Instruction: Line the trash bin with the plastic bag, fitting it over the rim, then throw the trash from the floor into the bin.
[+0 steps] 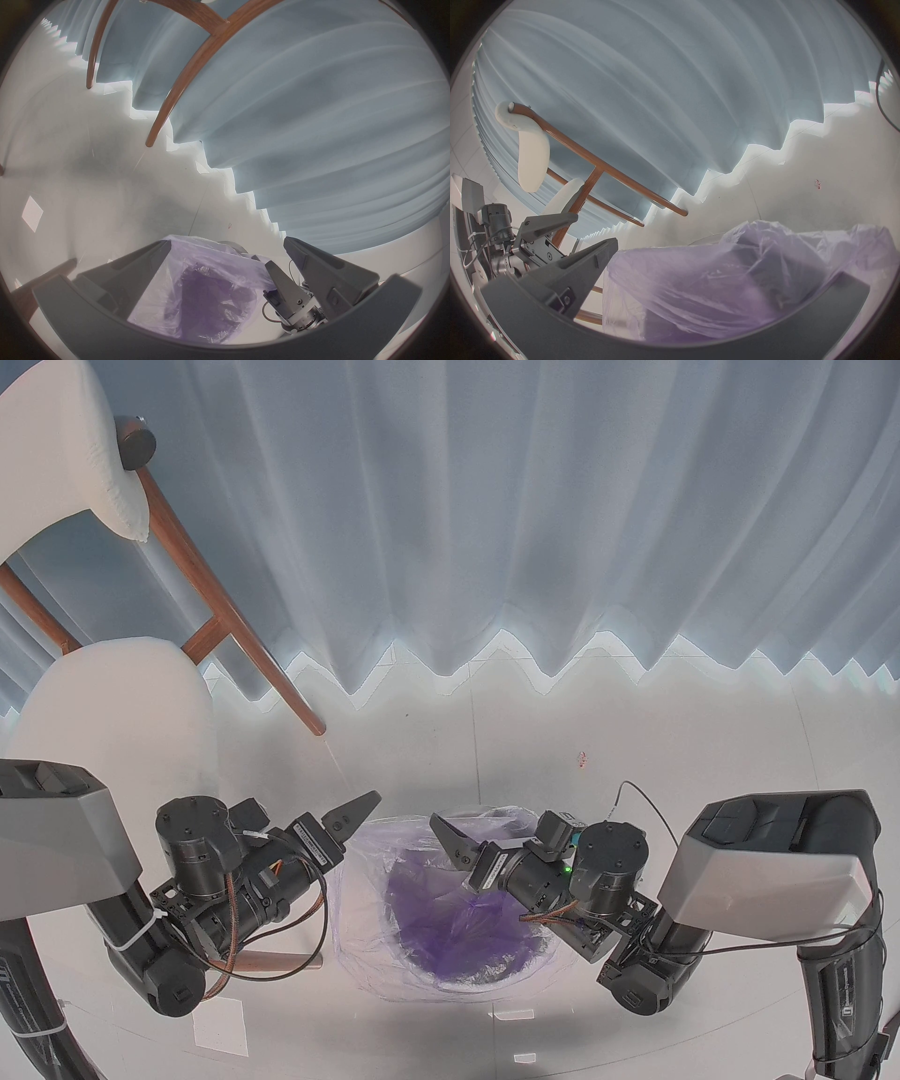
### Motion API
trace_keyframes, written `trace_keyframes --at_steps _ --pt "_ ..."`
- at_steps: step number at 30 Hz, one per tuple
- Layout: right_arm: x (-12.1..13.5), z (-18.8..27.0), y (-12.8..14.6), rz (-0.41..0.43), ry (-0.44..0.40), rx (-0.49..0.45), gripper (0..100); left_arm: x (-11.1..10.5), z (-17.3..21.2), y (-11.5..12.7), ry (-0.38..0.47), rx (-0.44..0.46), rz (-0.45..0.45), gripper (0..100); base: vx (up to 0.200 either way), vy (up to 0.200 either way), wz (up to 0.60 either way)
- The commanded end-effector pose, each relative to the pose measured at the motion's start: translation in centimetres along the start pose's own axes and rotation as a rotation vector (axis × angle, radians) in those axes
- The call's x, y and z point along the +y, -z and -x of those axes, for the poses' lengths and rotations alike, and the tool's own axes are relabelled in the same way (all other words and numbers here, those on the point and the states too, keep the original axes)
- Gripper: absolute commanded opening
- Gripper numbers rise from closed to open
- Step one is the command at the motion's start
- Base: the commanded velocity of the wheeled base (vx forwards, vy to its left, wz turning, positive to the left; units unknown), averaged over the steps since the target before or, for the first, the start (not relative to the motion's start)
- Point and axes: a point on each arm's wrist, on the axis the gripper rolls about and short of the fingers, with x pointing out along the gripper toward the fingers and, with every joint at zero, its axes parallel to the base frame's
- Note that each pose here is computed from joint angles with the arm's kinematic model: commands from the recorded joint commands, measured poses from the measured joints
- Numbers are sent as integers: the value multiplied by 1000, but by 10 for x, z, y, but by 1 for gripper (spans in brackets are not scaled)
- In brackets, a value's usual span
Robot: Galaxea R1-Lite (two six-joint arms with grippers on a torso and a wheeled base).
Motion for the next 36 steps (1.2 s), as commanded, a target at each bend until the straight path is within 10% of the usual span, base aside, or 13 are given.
trace_keyframes --at_steps 1,14,36 --pt "1 0 0 -1 -7 -10 100 -3 2 -1 13 -1 -1 100 0 -200 0" --pt "1 -1 -3 6 -9 -19 100 -2 0 -1 -8 -19 -99 100 0 -200 0" --pt "-3 -18 -6 -56 -24 -70 100 2 -9 -28 -30 -153 -93 100 0 0 0"
